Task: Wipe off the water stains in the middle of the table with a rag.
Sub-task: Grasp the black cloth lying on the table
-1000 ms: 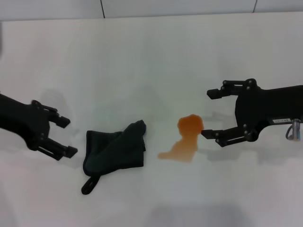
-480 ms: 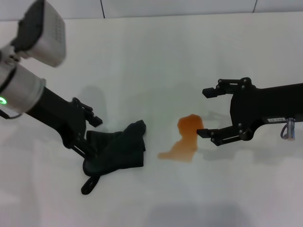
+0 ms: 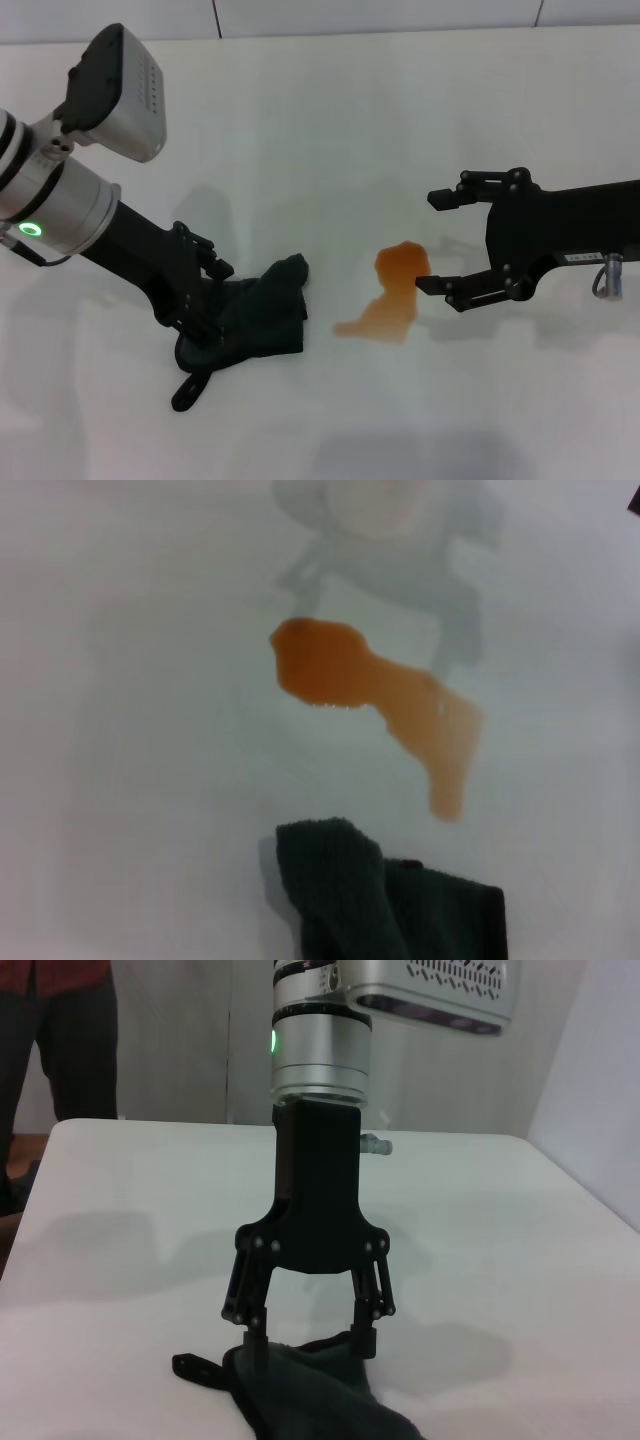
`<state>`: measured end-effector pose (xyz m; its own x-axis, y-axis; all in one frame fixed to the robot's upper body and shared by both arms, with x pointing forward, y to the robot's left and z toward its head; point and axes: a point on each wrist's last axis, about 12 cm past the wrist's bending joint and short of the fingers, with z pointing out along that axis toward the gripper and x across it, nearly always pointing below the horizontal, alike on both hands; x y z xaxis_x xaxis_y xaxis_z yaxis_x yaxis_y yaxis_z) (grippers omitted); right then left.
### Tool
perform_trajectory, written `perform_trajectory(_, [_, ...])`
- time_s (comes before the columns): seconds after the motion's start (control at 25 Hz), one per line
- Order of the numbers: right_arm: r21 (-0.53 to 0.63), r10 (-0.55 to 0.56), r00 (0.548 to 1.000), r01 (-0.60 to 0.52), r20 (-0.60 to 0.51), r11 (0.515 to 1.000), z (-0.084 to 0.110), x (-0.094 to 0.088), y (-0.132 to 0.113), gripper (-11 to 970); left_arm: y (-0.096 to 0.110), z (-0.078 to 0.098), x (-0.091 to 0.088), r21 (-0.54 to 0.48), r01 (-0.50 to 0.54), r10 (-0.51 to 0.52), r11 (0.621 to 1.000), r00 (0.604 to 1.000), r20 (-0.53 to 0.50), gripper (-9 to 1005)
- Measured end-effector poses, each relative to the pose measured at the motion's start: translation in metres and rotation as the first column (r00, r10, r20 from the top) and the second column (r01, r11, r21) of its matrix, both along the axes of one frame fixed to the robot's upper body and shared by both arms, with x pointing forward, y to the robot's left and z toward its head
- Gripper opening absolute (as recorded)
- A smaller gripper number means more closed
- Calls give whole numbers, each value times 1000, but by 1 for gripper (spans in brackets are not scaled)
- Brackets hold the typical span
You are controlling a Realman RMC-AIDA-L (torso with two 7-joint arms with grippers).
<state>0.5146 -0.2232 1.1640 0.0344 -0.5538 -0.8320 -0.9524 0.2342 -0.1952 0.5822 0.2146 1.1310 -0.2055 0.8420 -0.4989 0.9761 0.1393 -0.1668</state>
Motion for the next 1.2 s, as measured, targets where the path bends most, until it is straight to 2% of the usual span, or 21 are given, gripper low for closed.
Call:
perform_trajectory(0.52, [0,-11,1000,11,-7,1000,-3,-1,-2,872,-11,-8,-2,26,38,-38,999,999,-4,773])
perform_trajectory(0.72, [0,-14,1000,14,-8,1000,-3,-1,-3,872,-11,-9,-2,21,32,-32,999,999,5,550])
perform_trajectory(1.2, [1,-28,999,28,-15,1000,-6,-2,-5,873,-10,-17,0,29,9,-9,1000,1000,10,547])
